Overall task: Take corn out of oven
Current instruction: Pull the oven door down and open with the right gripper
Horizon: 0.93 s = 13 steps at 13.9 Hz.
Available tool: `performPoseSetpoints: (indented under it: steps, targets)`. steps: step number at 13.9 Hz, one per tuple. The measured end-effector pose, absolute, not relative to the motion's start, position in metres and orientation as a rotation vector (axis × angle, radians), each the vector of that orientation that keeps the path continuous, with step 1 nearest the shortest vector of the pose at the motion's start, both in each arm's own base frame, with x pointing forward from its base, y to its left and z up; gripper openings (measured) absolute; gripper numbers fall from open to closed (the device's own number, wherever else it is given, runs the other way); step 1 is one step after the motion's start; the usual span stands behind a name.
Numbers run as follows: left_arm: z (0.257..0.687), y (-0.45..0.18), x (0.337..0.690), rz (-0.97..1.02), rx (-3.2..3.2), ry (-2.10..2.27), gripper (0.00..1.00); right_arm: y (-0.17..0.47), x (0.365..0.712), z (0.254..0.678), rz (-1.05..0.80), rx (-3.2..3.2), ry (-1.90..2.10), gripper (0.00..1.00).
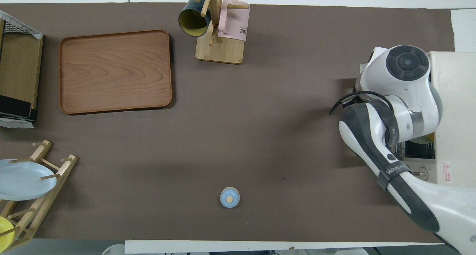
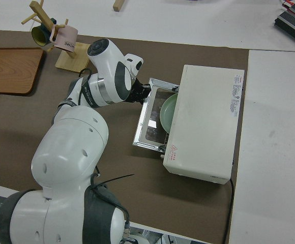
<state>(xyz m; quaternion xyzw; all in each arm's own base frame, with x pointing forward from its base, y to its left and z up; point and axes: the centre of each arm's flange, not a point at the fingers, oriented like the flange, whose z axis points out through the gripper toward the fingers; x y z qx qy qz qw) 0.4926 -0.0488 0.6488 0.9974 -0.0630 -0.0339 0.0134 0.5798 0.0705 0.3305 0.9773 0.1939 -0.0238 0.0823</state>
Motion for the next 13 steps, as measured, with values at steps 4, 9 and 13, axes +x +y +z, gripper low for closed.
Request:
performPoseSetpoints:
  steps: [4,9,13]
  targets:
    - [0.649,-0.049,0.493,-0.106,3.107,-0.196,1.00,0.071,0.588,0.299,-0.063,2.951,0.496,0.01]
    - [0.649,-0.049,0.493,-0.106,3.107,-0.196,1.00,0.111,0.603,0.338,0.001,3.106,0.400,0.26]
    - [0.649,-0.049,0.493,-0.106,3.107,-0.196,1.00,0.060,0.596,0.402,-0.207,3.096,0.242,0.56]
